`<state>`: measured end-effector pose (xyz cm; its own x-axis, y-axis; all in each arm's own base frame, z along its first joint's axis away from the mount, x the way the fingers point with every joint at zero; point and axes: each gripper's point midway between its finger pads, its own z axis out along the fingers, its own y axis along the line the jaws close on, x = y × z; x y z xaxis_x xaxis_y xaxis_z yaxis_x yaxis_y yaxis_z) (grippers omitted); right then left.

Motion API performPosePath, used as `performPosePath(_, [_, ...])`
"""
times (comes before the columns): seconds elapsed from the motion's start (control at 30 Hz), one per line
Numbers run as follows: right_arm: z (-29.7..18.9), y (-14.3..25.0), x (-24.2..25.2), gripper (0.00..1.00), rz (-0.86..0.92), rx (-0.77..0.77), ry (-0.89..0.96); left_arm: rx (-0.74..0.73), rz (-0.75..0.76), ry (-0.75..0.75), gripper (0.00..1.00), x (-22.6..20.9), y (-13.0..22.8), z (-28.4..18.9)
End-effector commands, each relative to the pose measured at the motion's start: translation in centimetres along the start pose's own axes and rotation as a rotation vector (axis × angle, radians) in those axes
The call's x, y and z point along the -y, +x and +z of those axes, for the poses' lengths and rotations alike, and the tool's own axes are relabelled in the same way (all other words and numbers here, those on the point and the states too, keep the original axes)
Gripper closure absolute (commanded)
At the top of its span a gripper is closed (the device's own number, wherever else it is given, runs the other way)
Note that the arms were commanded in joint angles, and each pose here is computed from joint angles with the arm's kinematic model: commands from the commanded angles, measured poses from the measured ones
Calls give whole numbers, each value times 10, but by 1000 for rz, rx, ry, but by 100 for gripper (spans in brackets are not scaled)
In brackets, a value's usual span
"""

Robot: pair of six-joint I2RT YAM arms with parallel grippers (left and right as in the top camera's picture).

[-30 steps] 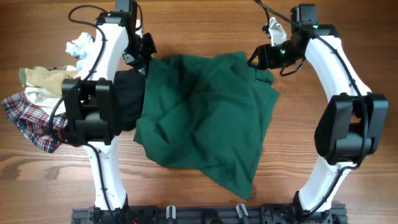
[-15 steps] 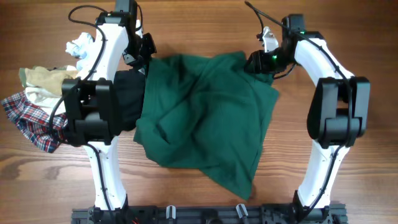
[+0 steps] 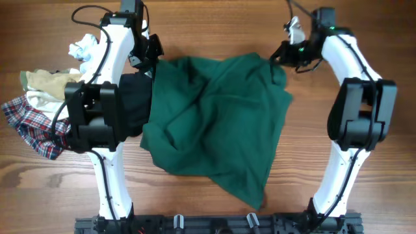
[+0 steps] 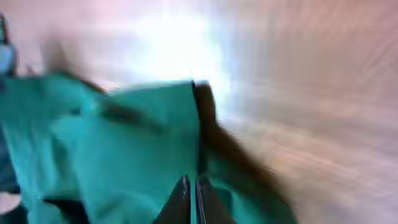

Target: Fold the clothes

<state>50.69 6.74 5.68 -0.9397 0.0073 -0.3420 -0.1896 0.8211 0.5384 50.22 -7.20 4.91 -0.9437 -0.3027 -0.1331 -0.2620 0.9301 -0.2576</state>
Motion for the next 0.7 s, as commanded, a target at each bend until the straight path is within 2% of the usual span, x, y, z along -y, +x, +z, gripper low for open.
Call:
performPosePath(0.0, [-33, -41, -18, 96, -108, 108, -28, 21, 11, 31, 96, 8, -7, 5])
performPosePath(0.1, [-49, -61, -28, 96, -160, 161, -23, 82, 25, 56, 96, 14, -22, 3])
performPosePath(0.23, [-46, -36, -19, 93, -88, 61, 20, 102, 30, 64, 96, 16, -26, 2])
performPosePath(0.3, [-45, -23, -17, 69, -57, 12, 35, 113, 32, 68, 96, 18, -29, 0])
performPosePath(0.37, [-43, -8, -10, 63, -26, -44, 76, 117, 33, 70, 96, 18, -29, -2])
performPosePath(0.47, [-36, 1, -15, 58, -23, -87, 80, 110, 31, 68, 96, 18, -28, -2])
performPosePath(0.67, [6, 30, -18, 59, -48, -181, 68, 93, 28, 60, 96, 16, -23, -1])
